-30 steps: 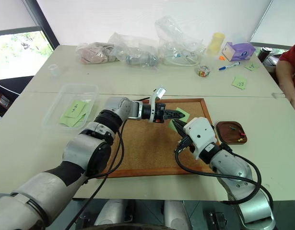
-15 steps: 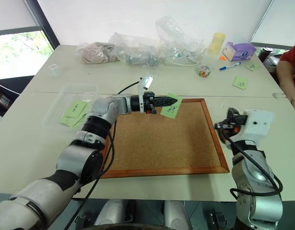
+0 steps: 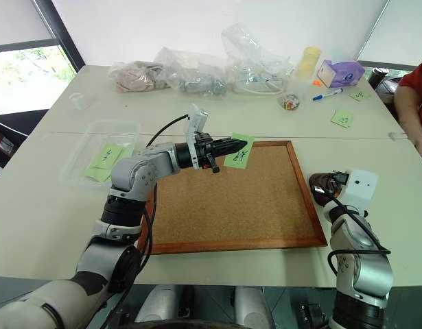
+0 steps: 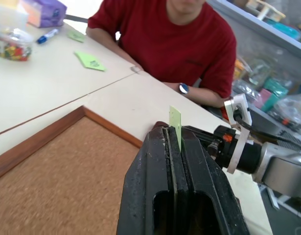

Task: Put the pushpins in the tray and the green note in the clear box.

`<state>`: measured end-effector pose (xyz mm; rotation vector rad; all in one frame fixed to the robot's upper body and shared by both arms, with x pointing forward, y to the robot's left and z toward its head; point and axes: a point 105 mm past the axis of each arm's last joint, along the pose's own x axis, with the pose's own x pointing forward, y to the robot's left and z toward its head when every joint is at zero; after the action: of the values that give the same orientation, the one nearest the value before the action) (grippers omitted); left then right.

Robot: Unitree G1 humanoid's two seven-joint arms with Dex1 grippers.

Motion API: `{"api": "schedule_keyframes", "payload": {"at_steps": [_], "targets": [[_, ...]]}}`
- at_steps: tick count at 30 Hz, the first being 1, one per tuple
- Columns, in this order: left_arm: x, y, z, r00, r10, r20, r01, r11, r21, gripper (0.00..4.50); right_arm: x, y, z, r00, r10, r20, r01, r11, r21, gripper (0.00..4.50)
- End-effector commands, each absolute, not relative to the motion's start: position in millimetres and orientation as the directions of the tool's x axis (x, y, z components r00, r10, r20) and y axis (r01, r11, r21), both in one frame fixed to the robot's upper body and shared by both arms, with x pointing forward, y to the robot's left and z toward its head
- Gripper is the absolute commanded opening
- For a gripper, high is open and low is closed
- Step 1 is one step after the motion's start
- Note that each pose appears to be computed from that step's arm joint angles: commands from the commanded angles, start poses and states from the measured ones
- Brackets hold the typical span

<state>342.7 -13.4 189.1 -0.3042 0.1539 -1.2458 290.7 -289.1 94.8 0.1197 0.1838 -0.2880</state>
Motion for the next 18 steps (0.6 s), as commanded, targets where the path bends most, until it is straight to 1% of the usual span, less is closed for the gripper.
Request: {"api": "schedule_keyframes", "payload": {"at_steps": [1, 3, 5, 7, 10, 18], "targets": [[338, -14, 202, 0.302, -0.950, 0.084, 0.924, 0.269, -0.272, 0.03, 292, -290, 100, 0.948, -0.270, -0.171, 0.289, 0.953, 0.094, 0.28], [339, -12, 202, 0.301, -0.950, 0.079, 0.925, 0.270, -0.268, 0.00, 292, -291, 100, 0.947, -0.274, -0.171, 0.292, 0.952, 0.094, 0.93], [340, -10, 201, 0.305, -0.949, 0.076, 0.924, 0.275, -0.267, 0.00, 291, -293, 101, 0.945, -0.282, -0.167, 0.299, 0.949, 0.094, 1.90], [341, -9, 201, 0.307, -0.949, 0.074, 0.923, 0.278, -0.266, 0.00, 291, -295, 102, 0.944, -0.286, -0.164, 0.303, 0.948, 0.094, 2.98], [341, -9, 201, 0.306, -0.949, 0.074, 0.923, 0.278, -0.265, 0.00, 289, -296, 104, 0.943, -0.295, -0.154, 0.311, 0.946, 0.093, 4.47], [344, -5, 202, 0.318, -0.945, 0.078, 0.921, 0.288, -0.260, 0.00, 285, -296, 116, 0.950, -0.297, -0.095, 0.308, 0.942, 0.134, 4.47]]}}
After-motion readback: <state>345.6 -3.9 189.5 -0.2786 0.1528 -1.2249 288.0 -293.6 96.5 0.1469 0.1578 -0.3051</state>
